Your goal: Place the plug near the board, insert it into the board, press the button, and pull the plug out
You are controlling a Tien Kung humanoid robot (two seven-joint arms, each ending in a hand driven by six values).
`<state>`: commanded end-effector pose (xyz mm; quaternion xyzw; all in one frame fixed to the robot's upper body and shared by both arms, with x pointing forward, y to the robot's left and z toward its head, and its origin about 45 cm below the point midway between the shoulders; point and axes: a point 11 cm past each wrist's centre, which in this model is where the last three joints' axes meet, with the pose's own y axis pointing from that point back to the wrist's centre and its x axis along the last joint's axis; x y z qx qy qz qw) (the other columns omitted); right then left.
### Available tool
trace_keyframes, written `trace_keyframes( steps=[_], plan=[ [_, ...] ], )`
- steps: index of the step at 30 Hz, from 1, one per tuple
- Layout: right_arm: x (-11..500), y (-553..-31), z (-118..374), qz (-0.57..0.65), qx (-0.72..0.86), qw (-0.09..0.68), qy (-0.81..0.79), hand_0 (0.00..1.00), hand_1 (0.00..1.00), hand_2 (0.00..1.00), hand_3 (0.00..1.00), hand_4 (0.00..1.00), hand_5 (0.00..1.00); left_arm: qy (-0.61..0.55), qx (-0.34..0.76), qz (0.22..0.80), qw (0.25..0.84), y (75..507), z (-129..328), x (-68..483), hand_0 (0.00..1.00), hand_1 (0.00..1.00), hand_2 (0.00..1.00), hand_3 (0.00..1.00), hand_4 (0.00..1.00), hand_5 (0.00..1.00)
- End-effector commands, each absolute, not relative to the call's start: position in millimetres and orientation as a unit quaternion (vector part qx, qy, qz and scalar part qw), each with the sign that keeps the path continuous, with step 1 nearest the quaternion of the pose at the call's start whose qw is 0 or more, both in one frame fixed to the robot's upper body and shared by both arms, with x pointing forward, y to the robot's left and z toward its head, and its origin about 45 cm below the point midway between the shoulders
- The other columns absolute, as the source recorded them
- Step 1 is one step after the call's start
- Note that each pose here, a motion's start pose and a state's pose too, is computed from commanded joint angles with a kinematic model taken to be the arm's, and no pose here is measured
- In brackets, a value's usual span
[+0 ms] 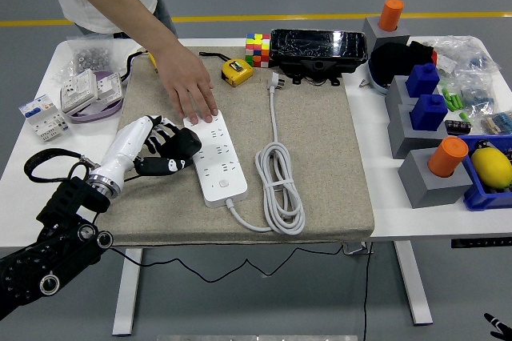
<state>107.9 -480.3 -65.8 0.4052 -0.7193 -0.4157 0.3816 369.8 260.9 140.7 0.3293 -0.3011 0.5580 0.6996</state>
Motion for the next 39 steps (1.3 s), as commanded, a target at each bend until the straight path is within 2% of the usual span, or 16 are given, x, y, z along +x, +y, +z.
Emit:
trace_keyframes(
  steps=[12, 39],
  plan=[
    [109, -482, -65, -0.414, 0.405, 0.384, -0.719, 0.562, 0.638, 0.622, 0.602, 0.963, 0.493, -0.32, 0.353, 0.526, 0.705, 260, 141, 378, 0.303, 0.335, 0.402, 0.535, 0.656, 0.002],
    [111, -483, -63, -0.411, 0.408, 0.387, -0.717, 0.563, 0.638, 0.622, 0.603, 0.963, 0.494, -0.325, 0.371, 0.51, 0.705, 259, 138, 384, 0.304, 0.338, 0.404, 0.537, 0.654, 0.002]
  ],
)
